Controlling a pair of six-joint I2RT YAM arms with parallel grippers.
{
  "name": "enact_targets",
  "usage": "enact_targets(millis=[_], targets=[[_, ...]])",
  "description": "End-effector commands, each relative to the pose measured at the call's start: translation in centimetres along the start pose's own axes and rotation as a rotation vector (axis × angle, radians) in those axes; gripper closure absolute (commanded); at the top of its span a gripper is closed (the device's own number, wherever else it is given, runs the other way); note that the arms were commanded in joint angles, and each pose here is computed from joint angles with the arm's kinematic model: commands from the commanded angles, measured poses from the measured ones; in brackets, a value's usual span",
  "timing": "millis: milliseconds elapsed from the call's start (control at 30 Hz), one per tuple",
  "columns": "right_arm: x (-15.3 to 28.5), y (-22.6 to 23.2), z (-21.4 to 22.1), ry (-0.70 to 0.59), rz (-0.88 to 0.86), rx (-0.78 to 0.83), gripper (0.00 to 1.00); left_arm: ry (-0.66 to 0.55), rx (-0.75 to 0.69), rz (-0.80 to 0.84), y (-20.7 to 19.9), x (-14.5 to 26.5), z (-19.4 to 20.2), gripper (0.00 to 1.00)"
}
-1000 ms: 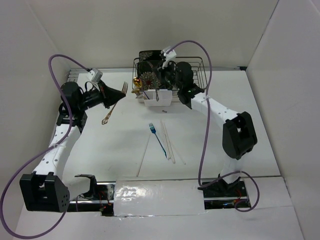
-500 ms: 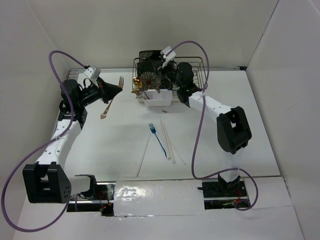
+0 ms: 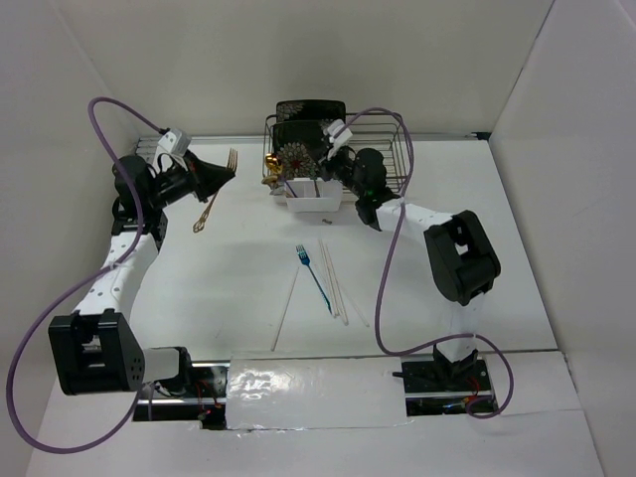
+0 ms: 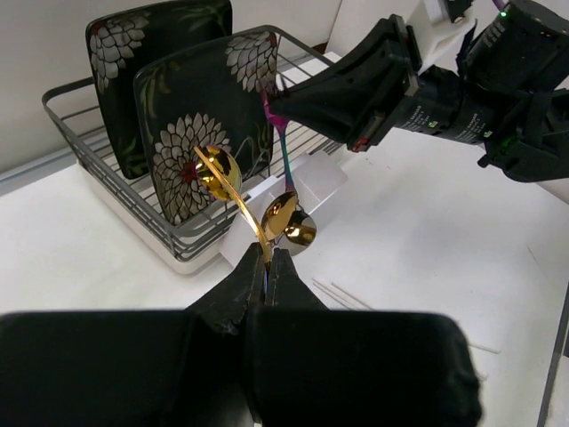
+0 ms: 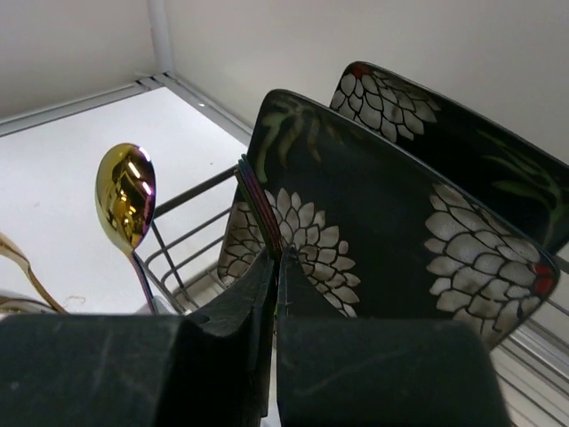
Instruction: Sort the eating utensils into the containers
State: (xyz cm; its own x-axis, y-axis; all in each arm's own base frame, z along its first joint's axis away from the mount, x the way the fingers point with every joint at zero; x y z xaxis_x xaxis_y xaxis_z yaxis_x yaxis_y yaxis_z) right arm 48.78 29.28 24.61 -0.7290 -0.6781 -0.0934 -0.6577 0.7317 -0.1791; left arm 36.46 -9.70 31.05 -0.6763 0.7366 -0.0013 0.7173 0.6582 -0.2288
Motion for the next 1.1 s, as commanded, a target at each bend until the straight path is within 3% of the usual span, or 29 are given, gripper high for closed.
enact_targets(millis=[0,33,100,167,300,467,633,733,867,967,1067], targets=[[1.4,-0.2,-3.7,-0.099,0.042,0.013,0.98,-0.047,-0.107,0.065,-0.5,-0.2,-2.7,1.00],[1.4,0.3,-3.3,-0.089,0.042,0.008,0.85,-0.053,-0.108,0.070,-0.6,-0.3,-2.9,1.00],[1.6,0.8,-4.1,-0.088,0.033,0.006,0.72,-0.066,-0.129,0.087,-1.0,-0.2,-3.1,1.00],[1.7,1.1,-4.9,-0.087,0.026,-0.016,0.53,-0.068,-0.133,0.113,-1.5,-0.1,-3.0,1.00],[1.3,1.1,-5.1,0.038,0.023,-0.088,0.31,-0.070,-0.148,0.144,-1.9,0.1,-2.8,1.00],[2.5,1.9,-8.9,0.056,0.025,-0.151,0.00,-0.060,-0.156,0.179,-2.6,0.4,-1.9,1.00],[3.7,1.4,-12.7,0.072,0.043,-0.243,0.00,-0.013,-0.165,0.296,-4.2,0.6,-1.5,1.00],[3.6,3.1,-14.1,0.121,-0.104,-0.307,0.00,-0.003,-0.166,0.331,-5.1,0.5,-1.2,1.00],[3.6,6.9,-15.2,0.060,-0.344,-0.384,0.00,0.026,-0.148,0.434,-6.4,0.9,-0.9,1.00],[4.3,9.0,-14.9,0.052,-0.434,-0.458,0.08,0.043,-0.168,0.532,-8.1,1.3,-1.0,1.00],[4.4,10.4,-14.8,0.075,-0.464,-0.434,0.19,0.047,-0.187,0.565,-8.8,1.3,-1.1,1.00]])
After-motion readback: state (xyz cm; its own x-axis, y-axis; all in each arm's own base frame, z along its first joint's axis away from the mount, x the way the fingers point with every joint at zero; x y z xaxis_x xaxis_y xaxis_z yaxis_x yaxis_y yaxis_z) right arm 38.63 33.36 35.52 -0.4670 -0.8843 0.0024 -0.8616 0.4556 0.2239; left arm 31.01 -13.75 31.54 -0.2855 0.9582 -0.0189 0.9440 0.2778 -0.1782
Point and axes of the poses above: each gripper's point midway between its finger pads, its own x axis back along the fingers, its own y axis along the line the jaws close on, z = x × y, the point moved 2 cm from there along x, back along the fingers, and after that the axes turned 1 degree about x, right-handed, at the moved point
